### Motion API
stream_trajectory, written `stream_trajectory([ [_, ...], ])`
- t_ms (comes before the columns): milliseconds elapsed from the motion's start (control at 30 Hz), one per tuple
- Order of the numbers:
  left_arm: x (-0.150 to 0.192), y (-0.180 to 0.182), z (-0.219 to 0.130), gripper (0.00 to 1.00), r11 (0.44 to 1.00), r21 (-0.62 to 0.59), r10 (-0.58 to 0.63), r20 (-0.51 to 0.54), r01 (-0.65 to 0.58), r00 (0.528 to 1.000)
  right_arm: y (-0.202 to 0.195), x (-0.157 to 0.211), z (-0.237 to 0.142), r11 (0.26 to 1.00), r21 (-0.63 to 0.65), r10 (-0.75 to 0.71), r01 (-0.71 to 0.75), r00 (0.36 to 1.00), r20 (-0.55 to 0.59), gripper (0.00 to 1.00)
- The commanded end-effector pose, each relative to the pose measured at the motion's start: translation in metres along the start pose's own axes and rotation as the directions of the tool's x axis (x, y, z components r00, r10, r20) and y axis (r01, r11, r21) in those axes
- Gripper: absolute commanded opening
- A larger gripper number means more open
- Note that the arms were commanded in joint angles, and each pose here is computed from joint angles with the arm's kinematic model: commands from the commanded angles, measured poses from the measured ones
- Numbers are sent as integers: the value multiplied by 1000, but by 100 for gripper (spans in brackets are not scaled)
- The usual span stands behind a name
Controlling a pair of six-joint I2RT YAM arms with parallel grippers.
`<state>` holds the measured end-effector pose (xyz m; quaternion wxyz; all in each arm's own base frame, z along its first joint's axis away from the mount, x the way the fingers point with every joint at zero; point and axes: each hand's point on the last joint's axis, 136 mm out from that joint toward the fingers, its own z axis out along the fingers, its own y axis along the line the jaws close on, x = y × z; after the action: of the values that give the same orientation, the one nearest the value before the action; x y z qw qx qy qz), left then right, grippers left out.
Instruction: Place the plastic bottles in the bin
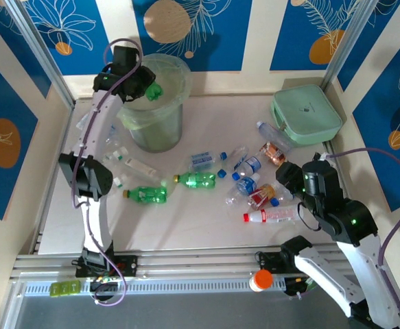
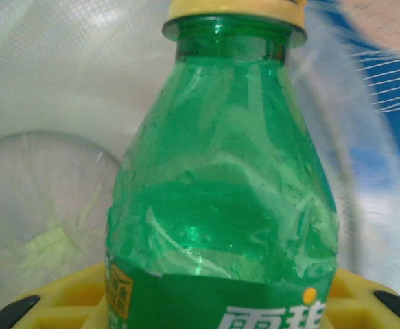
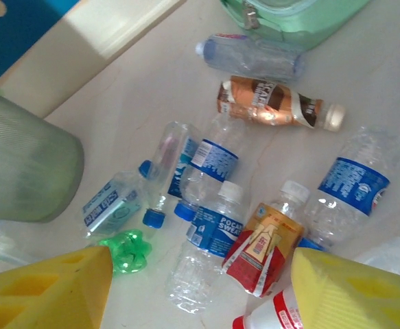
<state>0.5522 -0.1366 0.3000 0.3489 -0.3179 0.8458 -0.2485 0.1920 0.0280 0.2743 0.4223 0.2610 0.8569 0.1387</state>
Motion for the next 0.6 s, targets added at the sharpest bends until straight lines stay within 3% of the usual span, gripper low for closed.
stream_trajectory([
  [0, 11, 15, 12, 15, 993, -63, -100, -60, 96, 993, -10, -2, 5, 997, 60, 41, -42, 999, 21, 70],
  [267, 41, 48, 72, 19, 965, -195, -207, -156, 175, 966, -17, 7, 28, 990, 138, -10, 11, 1000, -5, 70],
  [467, 42, 56, 82, 47, 963, -216, -194, -146, 160, 970, -14, 9, 36, 989, 143, -20, 22, 1000, -17, 70],
  [567, 48, 44, 89, 52, 976, -149, -185, -190, 158, 964, -17, 10, 37, 988, 152, -34, 36, 999, -15, 71],
])
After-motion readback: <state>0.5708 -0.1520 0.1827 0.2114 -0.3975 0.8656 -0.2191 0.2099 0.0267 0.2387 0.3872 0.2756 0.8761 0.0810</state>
